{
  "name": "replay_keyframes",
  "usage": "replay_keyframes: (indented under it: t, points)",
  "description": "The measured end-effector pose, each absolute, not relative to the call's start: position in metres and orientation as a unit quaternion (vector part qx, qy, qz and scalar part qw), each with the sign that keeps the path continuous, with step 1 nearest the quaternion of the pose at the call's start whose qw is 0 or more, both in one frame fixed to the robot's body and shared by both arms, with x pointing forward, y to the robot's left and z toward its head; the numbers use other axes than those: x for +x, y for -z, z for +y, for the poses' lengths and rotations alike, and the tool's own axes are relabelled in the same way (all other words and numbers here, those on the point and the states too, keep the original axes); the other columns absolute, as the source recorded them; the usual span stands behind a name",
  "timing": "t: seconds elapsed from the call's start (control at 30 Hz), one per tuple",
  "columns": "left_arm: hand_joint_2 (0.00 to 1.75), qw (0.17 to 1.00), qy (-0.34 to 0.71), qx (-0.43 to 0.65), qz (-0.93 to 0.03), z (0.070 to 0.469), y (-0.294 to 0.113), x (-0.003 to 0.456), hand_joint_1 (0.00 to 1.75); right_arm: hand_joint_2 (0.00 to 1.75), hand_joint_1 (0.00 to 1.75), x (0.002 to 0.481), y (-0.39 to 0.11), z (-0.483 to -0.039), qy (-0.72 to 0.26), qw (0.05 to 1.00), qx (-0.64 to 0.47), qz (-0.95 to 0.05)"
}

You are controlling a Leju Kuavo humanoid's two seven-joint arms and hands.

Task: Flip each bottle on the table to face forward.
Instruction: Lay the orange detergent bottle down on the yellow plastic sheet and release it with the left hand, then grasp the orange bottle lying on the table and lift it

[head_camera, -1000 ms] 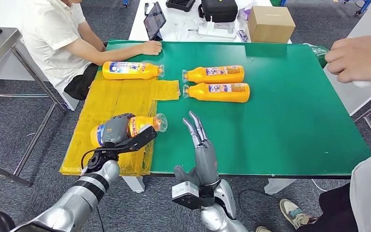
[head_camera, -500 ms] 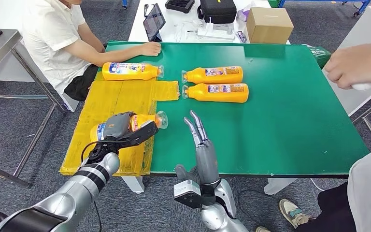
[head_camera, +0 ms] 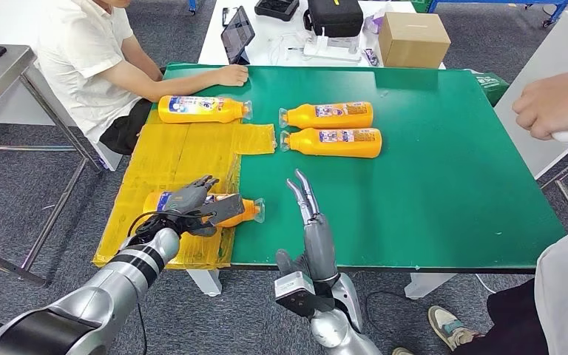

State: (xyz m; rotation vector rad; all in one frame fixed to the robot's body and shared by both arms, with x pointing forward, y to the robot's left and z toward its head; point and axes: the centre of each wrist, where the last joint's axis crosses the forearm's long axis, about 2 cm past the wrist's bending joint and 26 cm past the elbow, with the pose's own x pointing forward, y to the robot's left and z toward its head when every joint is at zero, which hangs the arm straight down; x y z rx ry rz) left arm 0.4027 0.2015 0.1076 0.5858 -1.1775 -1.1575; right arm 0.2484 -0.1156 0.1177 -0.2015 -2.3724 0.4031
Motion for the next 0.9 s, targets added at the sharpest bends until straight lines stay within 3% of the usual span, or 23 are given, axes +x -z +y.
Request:
replay_keyframes:
  t: [0.57,0.7,0.9]
  points:
    - [1.75,0.631,0.471,0.216,-0.577,0.201,-0.099,0.395,0.0,0.0,0.0,0.249,-0.111,-0.12,-0.153,0.364,-0.091,-0.914]
    - [1.75,0.63,0.384,0.16,-0.655,0.192,-0.091,0.382,0.0,1.75,0.0,0.248,-0.111,-0.121,-0.147,0.365,-0.098,-0.914]
    - [1.75,0.641,0.178,0.089,-0.741,0.164,-0.089,0.356,0.0,1.75,0.0,0.243,-0.106,-0.122,-0.138,0.369,-0.117,-0.912]
